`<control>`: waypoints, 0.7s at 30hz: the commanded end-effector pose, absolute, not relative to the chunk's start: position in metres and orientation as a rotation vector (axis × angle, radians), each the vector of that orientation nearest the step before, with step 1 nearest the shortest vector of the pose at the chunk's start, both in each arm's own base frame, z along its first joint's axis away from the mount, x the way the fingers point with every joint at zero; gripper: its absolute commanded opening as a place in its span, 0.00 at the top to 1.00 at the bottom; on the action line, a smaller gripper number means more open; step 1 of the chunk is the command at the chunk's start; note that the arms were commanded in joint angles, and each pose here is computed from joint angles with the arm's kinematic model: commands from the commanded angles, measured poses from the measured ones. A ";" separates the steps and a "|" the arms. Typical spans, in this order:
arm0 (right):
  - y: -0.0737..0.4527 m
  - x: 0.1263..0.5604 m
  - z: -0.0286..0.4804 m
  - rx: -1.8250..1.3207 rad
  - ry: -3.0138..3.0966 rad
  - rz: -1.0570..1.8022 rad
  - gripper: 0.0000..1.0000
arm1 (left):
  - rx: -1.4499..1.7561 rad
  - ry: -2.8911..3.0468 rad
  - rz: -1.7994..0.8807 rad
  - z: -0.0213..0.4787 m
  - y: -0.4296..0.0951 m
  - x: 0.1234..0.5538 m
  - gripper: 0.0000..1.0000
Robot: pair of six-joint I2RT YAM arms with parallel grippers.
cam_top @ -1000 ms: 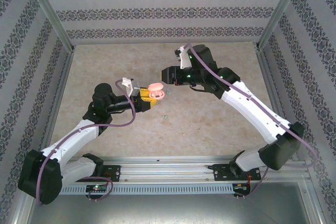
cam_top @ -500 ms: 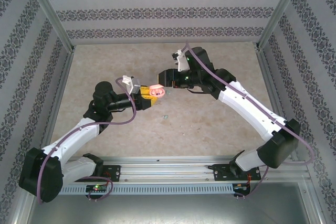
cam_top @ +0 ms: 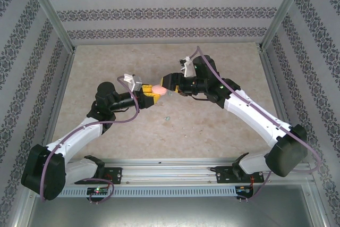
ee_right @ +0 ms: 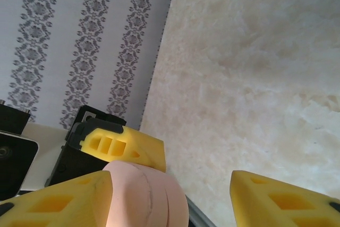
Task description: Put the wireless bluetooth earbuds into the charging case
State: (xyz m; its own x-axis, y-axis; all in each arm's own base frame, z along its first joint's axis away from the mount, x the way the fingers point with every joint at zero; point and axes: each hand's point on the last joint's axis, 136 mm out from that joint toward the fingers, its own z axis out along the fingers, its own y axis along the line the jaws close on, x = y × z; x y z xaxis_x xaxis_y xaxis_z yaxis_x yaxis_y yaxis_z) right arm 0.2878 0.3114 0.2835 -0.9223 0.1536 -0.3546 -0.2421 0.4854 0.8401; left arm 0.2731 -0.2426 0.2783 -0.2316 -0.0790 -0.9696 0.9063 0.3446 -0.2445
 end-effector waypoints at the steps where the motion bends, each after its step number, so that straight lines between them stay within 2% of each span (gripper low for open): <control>1: 0.320 0.284 0.311 -0.071 2.252 1.595 0.40 | 0.797 1.403 -1.125 0.309 -0.247 0.271 0.93; 9: 0.331 0.280 0.313 -0.062 2.240 1.736 0.52 | 0.780 1.434 -1.128 0.308 -0.248 0.275 0.90; 16: 0.339 0.275 0.313 -0.076 2.257 1.816 0.50 | 0.765 1.458 -1.105 0.306 -0.247 0.280 0.90; 21: 0.344 0.275 0.314 -0.081 2.258 1.852 0.64 | 0.764 1.471 -1.088 0.303 -0.246 0.282 0.90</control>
State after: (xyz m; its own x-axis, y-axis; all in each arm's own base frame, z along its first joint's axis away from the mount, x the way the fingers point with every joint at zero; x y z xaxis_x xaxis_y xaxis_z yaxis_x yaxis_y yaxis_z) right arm 0.2856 0.3344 0.3002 -0.9697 0.1538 -0.1897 -0.1426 0.2739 0.9511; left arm 0.2818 -0.2416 0.2923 -0.2177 -0.1055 -0.9703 0.8968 0.3708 -0.2415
